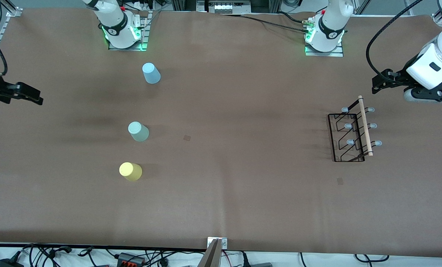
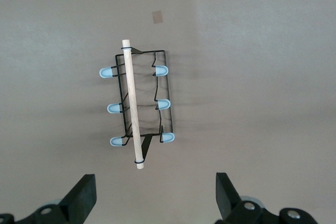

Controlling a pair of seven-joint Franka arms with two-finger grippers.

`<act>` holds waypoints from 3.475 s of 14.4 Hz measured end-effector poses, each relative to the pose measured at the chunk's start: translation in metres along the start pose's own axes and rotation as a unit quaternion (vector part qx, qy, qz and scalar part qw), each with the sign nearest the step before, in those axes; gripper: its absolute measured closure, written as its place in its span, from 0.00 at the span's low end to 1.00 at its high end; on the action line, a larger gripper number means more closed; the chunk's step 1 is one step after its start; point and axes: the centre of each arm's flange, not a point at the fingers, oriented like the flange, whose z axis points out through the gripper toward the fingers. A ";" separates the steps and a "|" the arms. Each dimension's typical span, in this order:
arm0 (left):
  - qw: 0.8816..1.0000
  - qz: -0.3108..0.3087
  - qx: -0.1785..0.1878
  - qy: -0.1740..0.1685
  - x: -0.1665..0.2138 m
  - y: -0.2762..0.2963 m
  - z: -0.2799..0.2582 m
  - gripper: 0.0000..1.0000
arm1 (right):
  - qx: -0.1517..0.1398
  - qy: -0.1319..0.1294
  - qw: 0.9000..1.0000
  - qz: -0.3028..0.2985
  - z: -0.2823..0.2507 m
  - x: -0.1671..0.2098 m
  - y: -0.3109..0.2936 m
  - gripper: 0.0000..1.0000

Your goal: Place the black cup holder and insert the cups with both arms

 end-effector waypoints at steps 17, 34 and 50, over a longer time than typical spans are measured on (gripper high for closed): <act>0.998 -0.014 0.003 -0.063 0.038 -0.018 0.046 0.00 | -0.001 -0.083 0.996 -0.021 0.102 -0.001 -0.023 0.00; 1.000 0.020 0.001 -0.018 0.024 -0.056 0.251 0.27 | 0.003 0.041 0.999 0.022 0.236 -0.023 -0.119 0.00; 0.996 0.088 0.008 0.022 0.073 0.021 0.099 0.84 | 0.059 0.057 0.993 0.090 0.290 0.004 -0.150 0.00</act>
